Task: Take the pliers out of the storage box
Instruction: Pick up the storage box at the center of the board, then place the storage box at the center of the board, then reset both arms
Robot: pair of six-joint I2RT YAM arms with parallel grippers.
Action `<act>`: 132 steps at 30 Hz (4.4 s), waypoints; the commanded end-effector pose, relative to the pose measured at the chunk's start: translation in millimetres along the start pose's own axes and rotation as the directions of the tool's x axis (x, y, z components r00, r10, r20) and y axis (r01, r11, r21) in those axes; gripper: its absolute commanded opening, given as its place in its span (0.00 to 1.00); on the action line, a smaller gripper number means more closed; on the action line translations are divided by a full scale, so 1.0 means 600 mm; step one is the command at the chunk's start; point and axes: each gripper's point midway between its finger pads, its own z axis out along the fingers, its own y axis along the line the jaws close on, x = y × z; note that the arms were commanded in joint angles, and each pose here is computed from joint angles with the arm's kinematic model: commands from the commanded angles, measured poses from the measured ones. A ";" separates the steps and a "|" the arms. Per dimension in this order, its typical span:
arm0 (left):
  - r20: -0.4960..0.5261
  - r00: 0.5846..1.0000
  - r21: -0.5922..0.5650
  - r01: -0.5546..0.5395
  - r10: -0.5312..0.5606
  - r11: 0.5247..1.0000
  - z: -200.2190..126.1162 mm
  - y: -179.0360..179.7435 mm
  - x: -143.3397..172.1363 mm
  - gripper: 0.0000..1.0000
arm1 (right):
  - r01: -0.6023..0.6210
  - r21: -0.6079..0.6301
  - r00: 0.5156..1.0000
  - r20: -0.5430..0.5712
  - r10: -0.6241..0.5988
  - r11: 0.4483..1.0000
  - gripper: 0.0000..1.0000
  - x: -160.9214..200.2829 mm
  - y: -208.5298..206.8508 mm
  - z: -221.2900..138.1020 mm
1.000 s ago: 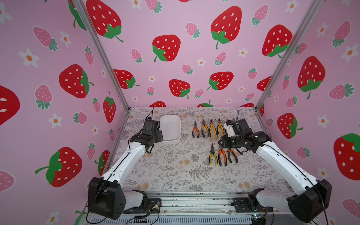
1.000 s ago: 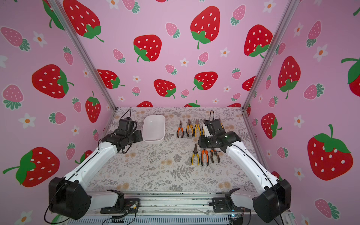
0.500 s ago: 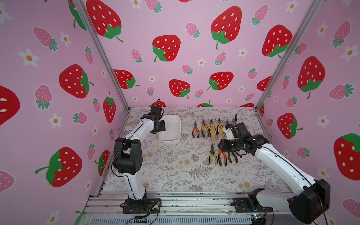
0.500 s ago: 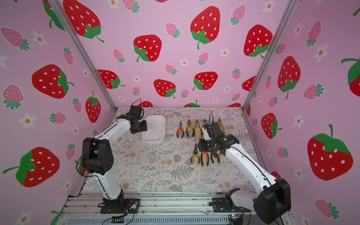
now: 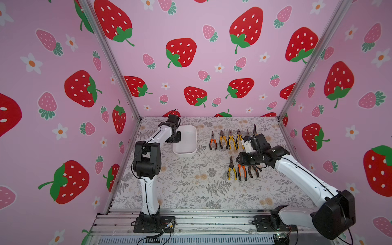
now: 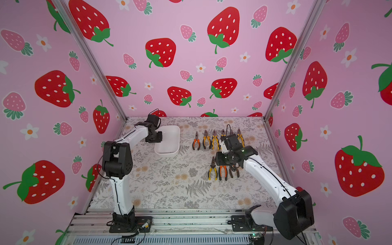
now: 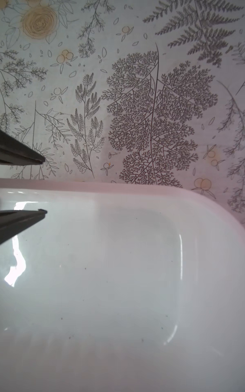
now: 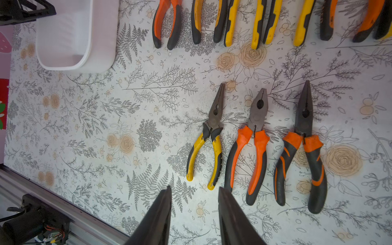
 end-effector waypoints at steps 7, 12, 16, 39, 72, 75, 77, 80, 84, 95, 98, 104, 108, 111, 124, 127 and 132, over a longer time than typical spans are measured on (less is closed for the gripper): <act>-0.011 1.000 0.021 0.017 -0.016 1.000 -0.013 0.000 0.013 0.09 | 0.000 -0.015 1.000 -0.012 -0.001 1.000 0.41 0.003 0.001 0.010; 0.005 1.000 0.013 0.029 -0.029 0.999 -0.041 0.001 0.044 0.00 | -0.008 -0.025 1.000 -0.010 0.008 1.000 0.41 0.003 0.003 0.011; 0.030 1.000 0.004 -0.001 0.001 1.000 -0.070 -0.014 0.070 0.00 | -0.012 -0.033 1.000 -0.008 0.012 0.999 0.40 0.005 0.005 0.008; 0.020 1.000 0.082 -0.015 0.013 0.997 -0.102 -0.074 0.164 0.00 | -0.020 -0.044 1.000 -0.003 0.020 0.999 0.40 0.019 0.004 -0.004; 0.129 0.992 0.068 -0.001 -0.008 0.998 -0.183 -0.064 0.117 1.00 | 0.020 -0.013 0.998 0.067 -0.019 1.000 0.44 -0.030 0.010 -0.047; 0.203 0.979 0.089 0.005 -0.023 0.996 -0.240 -0.059 0.096 1.00 | 0.026 0.002 0.993 0.117 -0.026 1.000 0.45 -0.054 0.011 -0.068; 0.265 0.963 0.114 0.012 -0.043 0.993 -0.281 -0.054 0.084 1.00 | 0.017 0.019 0.987 0.156 -0.020 1.000 0.46 -0.072 0.007 -0.083; 0.331 0.938 0.187 0.039 -0.101 0.982 -0.323 -0.042 0.070 1.00 | -0.026 0.084 0.985 0.171 0.011 0.996 0.47 -0.086 -0.026 -0.090; 0.327 0.906 0.361 0.143 -0.268 0.922 -0.324 -0.004 0.047 1.00 | -0.143 0.193 0.974 0.201 0.103 0.971 0.91 -0.116 -0.104 -0.091; 0.593 0.698 0.164 0.384 -0.402 0.909 -0.256 0.207 -0.011 1.00 | -0.414 0.375 0.857 0.467 0.217 0.829 0.99 -0.166 -0.298 -0.091; 0.675 0.675 0.102 0.313 -0.297 0.944 -0.247 0.214 0.000 1.00 | -0.342 0.341 0.875 0.455 0.165 0.876 0.99 -0.171 -0.309 -0.068; 0.698 0.702 0.103 0.098 -0.142 0.990 -0.185 0.171 0.040 1.00 | -0.146 0.396 0.870 0.487 -0.072 0.906 0.99 -0.153 -0.325 -0.006; 0.641 0.750 0.141 0.099 -0.167 0.985 -0.144 0.168 0.072 0.99 | -0.105 0.354 0.816 0.564 -0.122 0.929 0.99 -0.147 -0.320 0.017; 0.633 0.758 0.181 0.051 -0.156 0.982 -0.130 0.152 0.085 1.00 | -0.109 0.283 0.770 0.631 -0.099 0.953 0.99 -0.148 -0.314 0.039; 0.742 0.664 0.218 -0.113 -0.089 0.969 -0.101 0.104 0.122 1.00 | -0.100 0.266 0.702 0.701 -0.121 0.959 0.99 -0.117 -0.328 0.089; 0.694 0.719 0.185 -0.141 -0.028 0.973 -0.085 0.089 0.116 0.99 | -0.074 0.246 0.744 0.658 -0.111 0.966 0.99 -0.128 -0.324 0.106; 0.688 0.726 0.158 -0.141 -0.007 0.977 -0.082 0.085 0.118 1.00 | -0.091 0.223 0.754 0.652 -0.079 0.971 0.99 -0.125 -0.333 0.106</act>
